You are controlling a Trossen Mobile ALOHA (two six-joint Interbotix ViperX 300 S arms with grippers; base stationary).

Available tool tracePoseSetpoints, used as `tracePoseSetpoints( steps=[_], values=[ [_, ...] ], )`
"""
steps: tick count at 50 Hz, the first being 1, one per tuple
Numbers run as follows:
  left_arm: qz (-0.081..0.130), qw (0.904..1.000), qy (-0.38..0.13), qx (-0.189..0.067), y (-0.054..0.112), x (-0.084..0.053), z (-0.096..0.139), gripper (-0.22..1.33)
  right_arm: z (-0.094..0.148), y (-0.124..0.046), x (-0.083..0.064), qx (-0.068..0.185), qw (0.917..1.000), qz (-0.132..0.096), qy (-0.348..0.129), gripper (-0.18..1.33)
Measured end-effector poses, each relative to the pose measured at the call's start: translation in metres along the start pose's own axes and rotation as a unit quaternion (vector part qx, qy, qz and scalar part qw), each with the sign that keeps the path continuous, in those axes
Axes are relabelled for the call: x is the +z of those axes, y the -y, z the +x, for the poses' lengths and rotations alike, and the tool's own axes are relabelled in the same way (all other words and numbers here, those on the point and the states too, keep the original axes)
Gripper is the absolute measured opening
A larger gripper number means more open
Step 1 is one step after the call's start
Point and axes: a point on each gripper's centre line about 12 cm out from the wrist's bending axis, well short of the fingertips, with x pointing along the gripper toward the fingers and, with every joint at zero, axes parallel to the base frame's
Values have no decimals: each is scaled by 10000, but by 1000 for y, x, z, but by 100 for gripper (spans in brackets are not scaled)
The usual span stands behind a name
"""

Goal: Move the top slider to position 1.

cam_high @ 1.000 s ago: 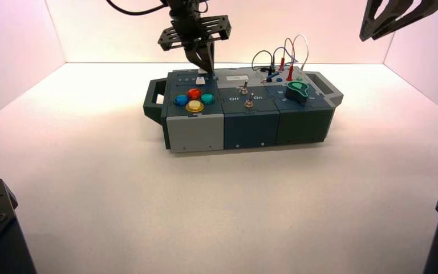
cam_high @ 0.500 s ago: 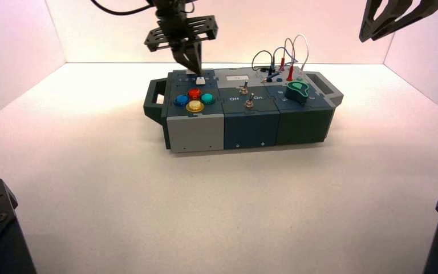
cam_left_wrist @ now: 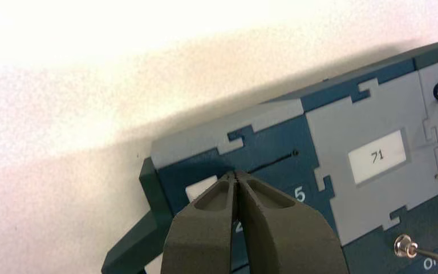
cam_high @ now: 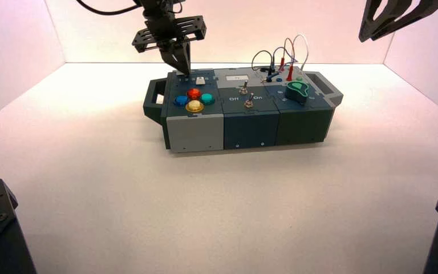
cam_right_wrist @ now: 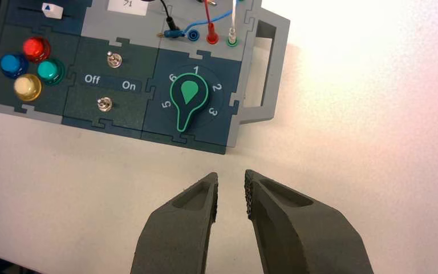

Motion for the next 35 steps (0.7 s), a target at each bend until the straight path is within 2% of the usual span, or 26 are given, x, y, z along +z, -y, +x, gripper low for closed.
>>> tracePoseSetpoints(
  steps=[16, 22, 35],
  values=[
    [-2, 10000, -6, -9, 0, -1, -4, -16, 0, 0, 1, -17, 10000, -17, 22, 58],
    [34, 10000, 63, -46, 4, 2, -14, -16, 0, 1, 0, -48, 10000, -50, 13, 58],
    [223, 9990, 312, -218, 26, 8, -47, -16, 1, 1, 0, -60, 9999, -91, 36, 58]
  ],
)
